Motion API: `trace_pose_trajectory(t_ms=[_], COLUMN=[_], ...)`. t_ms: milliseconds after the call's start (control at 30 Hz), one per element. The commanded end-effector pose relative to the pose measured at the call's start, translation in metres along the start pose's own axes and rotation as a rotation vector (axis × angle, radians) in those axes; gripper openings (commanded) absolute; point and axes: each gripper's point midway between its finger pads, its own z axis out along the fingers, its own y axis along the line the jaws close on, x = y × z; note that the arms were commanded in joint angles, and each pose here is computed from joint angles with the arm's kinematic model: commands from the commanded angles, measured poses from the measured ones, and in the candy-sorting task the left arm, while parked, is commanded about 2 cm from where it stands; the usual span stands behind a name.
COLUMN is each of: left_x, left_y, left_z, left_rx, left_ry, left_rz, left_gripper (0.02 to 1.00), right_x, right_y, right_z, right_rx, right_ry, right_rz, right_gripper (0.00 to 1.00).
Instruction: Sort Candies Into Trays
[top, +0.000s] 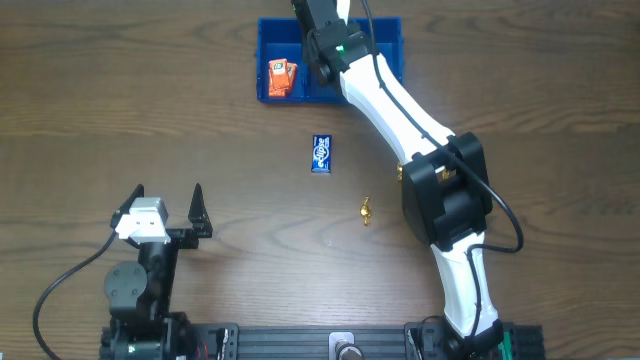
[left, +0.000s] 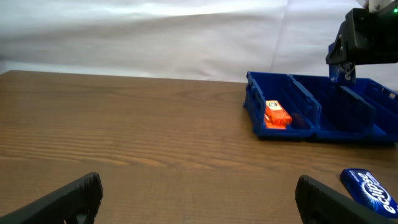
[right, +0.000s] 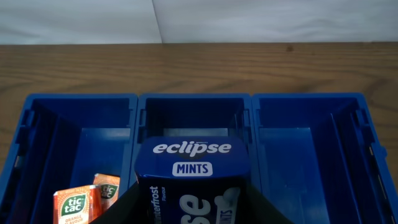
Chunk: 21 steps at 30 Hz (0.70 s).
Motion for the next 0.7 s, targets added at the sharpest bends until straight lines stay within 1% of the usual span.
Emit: trace_pose_trajectory(t_ms=[33, 67, 133, 167, 200, 233, 300, 400, 467, 567, 633, 700], left_x=[0.016, 0.016, 0.016, 0.016, 0.016, 0.016, 0.016, 0.016, 0.016, 0.016, 0.016, 0.016], left_y=[-0.003, -0.003, -0.003, -0.003, -0.003, -0.003, -0.003, -0.003, -0.003, -0.003, -0.003, -0.003], left_z=[0.001, 0.001, 0.001, 0.001, 0.001, 0.001, 0.001, 0.001, 0.001, 0.001, 0.001, 0.001], left_rx=[0.020, 0.020, 0.020, 0.020, 0.020, 0.020, 0.020, 0.020, 0.020, 0.020, 0.020, 0.020], left_ry=[0.048, 0.048, 0.048, 0.048, 0.048, 0.048, 0.048, 0.048, 0.048, 0.048, 0.048, 0.048], left_rz=[0.006, 0.006, 0.006, 0.006, 0.006, 0.006, 0.006, 0.006, 0.006, 0.006, 0.006, 0.006], left_gripper=[0.996, 0.996, 0.998, 0.998, 0.996, 0.998, 0.998, 0.998, 0.998, 0.998, 0.998, 0.998], right_x=[0.001, 0.002, 0.003, 0.003, 0.003, 0.003, 0.000, -0.009, -0.022, -0.038, -0.036, -0.020], right_y=[-0.004, -0.004, -0.004, -0.003, -0.003, -0.002, -0.001, 0.000, 0.002, 0.000, -0.001, -0.003], right_z=[0.010, 0.010, 0.011, 0.011, 0.011, 0.011, 0.008, -0.006, -0.027, -0.069, -0.091, -0.112], right_rx=[0.024, 0.024, 0.024, 0.023, 0.023, 0.022, 0.018, 0.013, 0.005, -0.014, -0.030, -0.021], right_ry=[-0.007, -0.006, -0.003, -0.003, -0.004, -0.006, -0.011, -0.012, -0.019, -0.023, 0.008, 0.078], right_rz=[-0.010, -0.011, -0.012, -0.013, -0.013, -0.013, -0.011, -0.014, -0.015, -0.017, -0.019, 0.006], right_gripper=[0.404, 0.509, 0.667, 0.700, 0.766, 0.809, 0.844, 0.847, 0.847, 0.851, 0.855, 0.860])
